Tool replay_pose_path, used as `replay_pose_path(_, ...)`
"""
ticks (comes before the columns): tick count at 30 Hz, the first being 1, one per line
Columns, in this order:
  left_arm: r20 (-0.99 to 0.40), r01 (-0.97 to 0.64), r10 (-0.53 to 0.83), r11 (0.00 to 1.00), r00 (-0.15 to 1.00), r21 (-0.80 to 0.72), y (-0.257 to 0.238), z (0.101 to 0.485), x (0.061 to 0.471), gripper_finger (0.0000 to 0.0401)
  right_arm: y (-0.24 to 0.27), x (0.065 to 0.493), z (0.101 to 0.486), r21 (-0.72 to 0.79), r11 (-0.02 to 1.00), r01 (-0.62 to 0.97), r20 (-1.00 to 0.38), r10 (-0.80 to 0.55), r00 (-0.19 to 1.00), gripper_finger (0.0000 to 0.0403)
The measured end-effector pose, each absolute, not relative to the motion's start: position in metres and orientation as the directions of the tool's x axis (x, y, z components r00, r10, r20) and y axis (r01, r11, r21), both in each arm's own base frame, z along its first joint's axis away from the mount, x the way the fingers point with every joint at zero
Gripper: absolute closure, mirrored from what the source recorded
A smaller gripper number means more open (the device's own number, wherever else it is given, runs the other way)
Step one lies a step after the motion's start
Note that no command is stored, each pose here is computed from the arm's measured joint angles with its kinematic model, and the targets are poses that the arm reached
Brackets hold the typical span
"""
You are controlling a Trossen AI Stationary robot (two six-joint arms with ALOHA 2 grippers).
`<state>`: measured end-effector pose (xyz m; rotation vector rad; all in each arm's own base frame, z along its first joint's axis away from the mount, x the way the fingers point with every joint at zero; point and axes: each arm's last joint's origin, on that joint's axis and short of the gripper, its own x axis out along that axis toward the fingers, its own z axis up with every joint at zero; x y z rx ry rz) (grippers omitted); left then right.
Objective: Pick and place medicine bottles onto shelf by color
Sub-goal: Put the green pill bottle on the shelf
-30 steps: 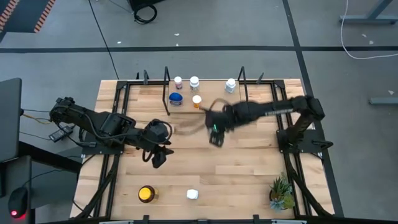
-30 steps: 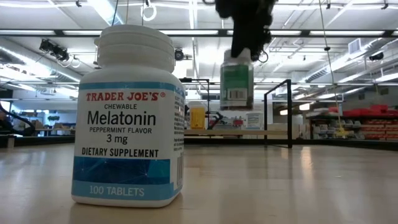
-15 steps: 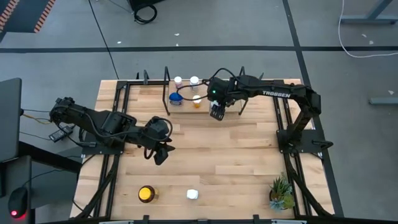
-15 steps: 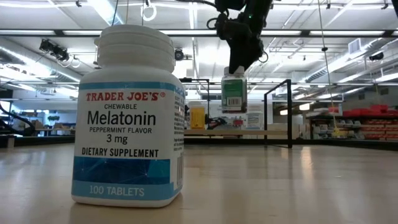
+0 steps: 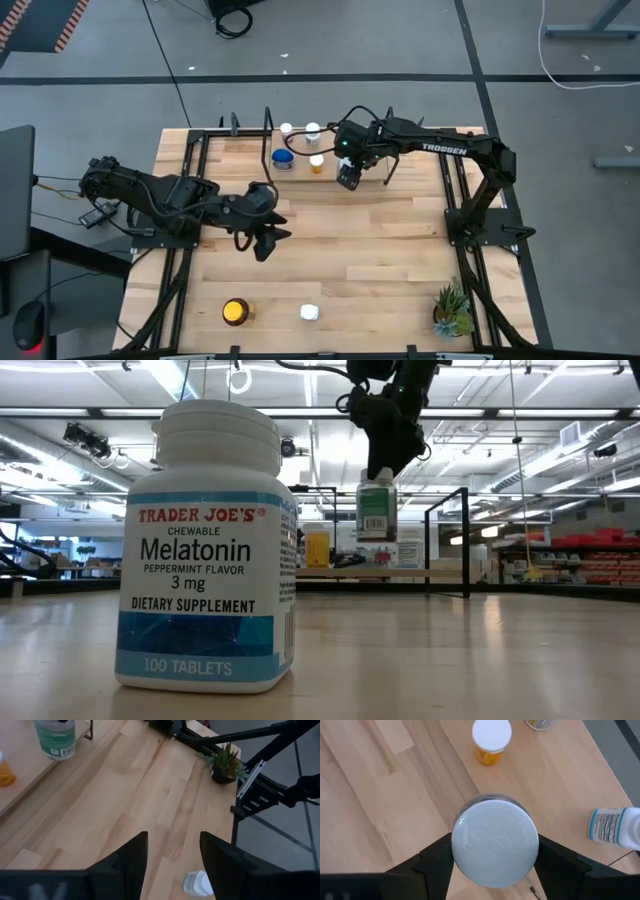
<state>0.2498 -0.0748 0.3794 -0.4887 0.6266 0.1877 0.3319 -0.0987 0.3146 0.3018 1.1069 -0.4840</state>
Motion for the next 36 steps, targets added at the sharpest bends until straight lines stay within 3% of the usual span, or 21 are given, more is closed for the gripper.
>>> replay_pose_path(20, -0.603, -0.263, -0.023, 0.886, 0.797, -0.381, -0.089, 0.379, 0.245, 0.0225, -0.132, 0.326, 0.317, -0.031, 0.798, 0.602, -0.875, -0.314, 0.37, 0.0152)
replay_pose_path(36, -0.502, -0.329, 0.04, 0.799, 0.864, -0.503, -0.065, 0.389, 0.26, 0.0228, -0.174, 0.323, 0.308, -0.038, 0.83, 0.556, -0.856, -0.314, 0.411, 0.0153)
